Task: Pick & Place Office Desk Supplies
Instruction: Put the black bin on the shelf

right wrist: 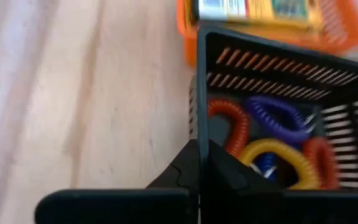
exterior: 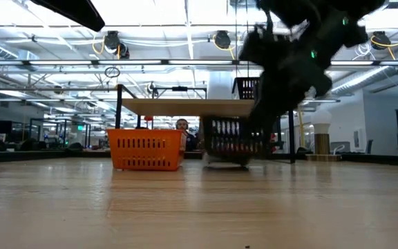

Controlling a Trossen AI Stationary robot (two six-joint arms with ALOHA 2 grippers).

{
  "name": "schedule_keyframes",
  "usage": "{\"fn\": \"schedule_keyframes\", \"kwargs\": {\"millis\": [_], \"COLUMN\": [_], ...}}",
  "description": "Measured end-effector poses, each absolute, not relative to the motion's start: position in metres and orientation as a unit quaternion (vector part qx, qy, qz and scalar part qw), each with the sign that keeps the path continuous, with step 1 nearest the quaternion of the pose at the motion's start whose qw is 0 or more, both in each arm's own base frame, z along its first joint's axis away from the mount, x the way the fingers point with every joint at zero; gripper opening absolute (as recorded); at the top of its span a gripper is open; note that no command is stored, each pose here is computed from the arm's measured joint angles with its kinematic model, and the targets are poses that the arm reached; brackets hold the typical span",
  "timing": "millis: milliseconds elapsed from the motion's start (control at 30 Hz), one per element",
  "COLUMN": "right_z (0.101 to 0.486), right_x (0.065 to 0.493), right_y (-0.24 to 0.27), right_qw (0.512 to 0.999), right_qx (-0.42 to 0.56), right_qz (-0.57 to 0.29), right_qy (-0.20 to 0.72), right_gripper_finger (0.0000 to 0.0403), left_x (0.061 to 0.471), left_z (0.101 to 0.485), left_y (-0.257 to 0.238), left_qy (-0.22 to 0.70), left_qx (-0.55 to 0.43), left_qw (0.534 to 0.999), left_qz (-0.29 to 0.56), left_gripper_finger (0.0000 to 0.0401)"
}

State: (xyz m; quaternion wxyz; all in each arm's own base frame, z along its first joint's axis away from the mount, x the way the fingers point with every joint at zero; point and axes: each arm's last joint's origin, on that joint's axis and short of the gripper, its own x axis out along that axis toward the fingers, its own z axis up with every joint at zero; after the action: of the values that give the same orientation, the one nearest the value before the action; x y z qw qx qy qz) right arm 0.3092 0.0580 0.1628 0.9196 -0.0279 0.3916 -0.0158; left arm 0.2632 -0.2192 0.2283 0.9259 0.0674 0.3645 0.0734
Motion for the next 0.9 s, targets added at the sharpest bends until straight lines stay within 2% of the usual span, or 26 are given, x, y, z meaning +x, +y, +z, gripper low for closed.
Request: {"fn": "schedule_keyframes", "kwargs": {"millis": [133,367,500,667,900], "right_z": [0.202,0.297,0.337,0.36,0.363], "right_x": [0.307,0.306,0.306,0.311,0.317], "right_y": [0.071,0.104,0.097,0.068,0.015], "right_qw": [0.924,0.937,0.935,0.93,0.925], "right_qx": [-0.065,-0.155,-0.171,-0.172,-0.144], "right_qz": [-0.025,-0.03,-0.046,-0.081,-0.095], "right_qy": [0.376,0.312,0.308,0.314,0.337], "right_gripper_finger": [0.0002,0.0001,0.0001,0.0001,0.0001], "left_x": [0.263,0.263,0.263,0.263,0.263], "left_z": [0.228,0.228,0.228,0.228,0.228], "left_y": [-0.219,-0.219,-0.219,-0.219,-0.219], "left_qy": [0.364,0.363,0.362,0.362,0.363], "left_qx": [0.065,0.054,0.051,0.044,0.048], "left_qw": [0.926,0.927,0.927,0.928,0.927], "left_qz": [0.074,0.079,0.08,0.082,0.081], "left_gripper_finger": [0.0088,0.0088,0.0088,0.0088,0.0088]}}
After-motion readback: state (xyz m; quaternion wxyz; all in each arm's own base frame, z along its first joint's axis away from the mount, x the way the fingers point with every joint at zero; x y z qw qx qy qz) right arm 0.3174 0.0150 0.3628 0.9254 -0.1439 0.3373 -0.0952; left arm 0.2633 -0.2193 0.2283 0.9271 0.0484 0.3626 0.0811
